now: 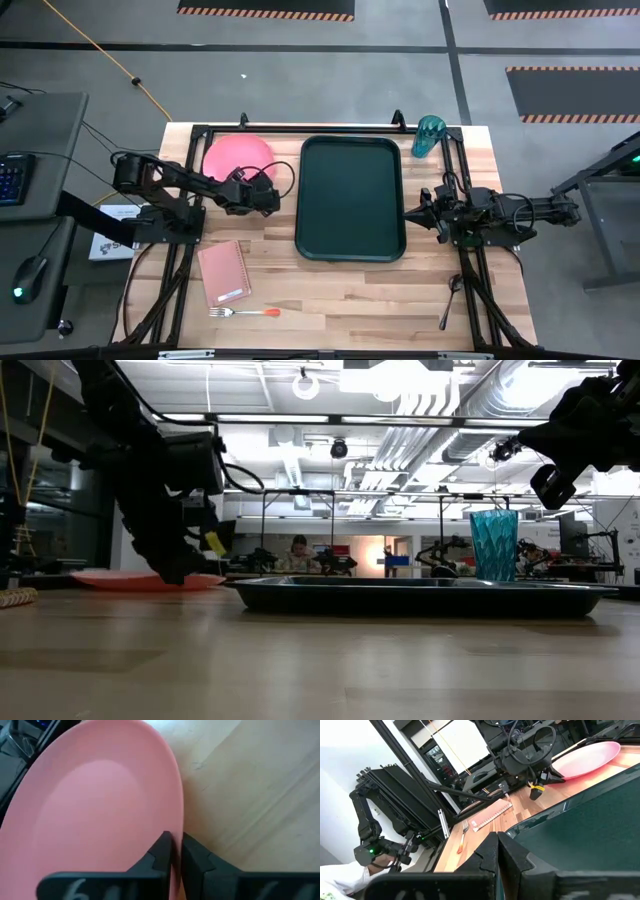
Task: Pick and place plate/cup/fork/spoon on tray
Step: Put the pink plate on the black table tray
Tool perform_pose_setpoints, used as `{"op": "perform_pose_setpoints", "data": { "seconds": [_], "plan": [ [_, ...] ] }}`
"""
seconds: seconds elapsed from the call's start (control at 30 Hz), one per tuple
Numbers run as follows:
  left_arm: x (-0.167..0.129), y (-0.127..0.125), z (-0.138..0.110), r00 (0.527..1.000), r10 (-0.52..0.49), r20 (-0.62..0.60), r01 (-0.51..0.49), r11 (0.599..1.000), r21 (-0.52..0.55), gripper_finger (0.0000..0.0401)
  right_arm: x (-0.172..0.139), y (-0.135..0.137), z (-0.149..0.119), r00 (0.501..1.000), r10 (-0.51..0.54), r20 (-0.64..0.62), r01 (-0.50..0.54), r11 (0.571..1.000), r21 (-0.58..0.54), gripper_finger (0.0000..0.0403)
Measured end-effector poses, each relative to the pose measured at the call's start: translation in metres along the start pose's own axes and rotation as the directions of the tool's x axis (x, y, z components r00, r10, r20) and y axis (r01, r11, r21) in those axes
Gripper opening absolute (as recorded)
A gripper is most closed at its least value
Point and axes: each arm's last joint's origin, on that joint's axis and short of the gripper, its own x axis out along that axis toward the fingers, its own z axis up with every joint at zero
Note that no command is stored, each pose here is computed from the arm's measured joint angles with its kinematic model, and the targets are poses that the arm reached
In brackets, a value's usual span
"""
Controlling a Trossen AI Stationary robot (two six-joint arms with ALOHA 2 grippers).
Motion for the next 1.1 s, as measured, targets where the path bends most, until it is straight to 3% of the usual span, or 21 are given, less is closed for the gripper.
{"op": "perform_pose_setpoints", "data": {
  "seconds": [0.13,0.3,0.5,0.7,0.93,1.1],
  "plan": [
    [-0.016,-0.001,0.011,1.000,-0.009,0.017,0.009,0.999,0.032,0.0008,0.000,0.000,0.000,1.000,0.000,0.000,0.000,1.000,0.000,0.0000],
    [-0.058,0.001,0.038,0.989,-0.012,0.149,0.000,0.997,0.078,0.0002,0.000,0.000,0.000,1.000,0.000,0.000,0.000,1.000,0.000,0.0000],
    [-0.103,0.000,0.077,0.947,-0.038,0.318,-0.015,0.987,0.163,0.0001,0.000,0.000,0.000,1.000,0.000,0.001,0.000,1.000,0.000,0.0000],
    [-0.130,-0.012,0.114,0.890,-0.043,0.454,-0.105,0.950,0.295,0.0001,0.000,0.000,0.000,1.000,0.000,0.001,0.000,1.000,0.000,0.0000],
    [-0.137,-0.060,0.133,0.794,-0.145,0.591,-0.240,0.818,0.523,0.0001,0.001,0.000,-0.001,1.000,-0.005,-0.008,0.005,1.000,0.000,0.0000],
    [-0.123,-0.102,0.127,0.743,-0.320,0.587,-0.226,0.706,0.671,0.0001,0.001,-0.001,-0.001,1.000,-0.010,-0.017,0.010,1.000,0.001,0.0000]
  ]
}}
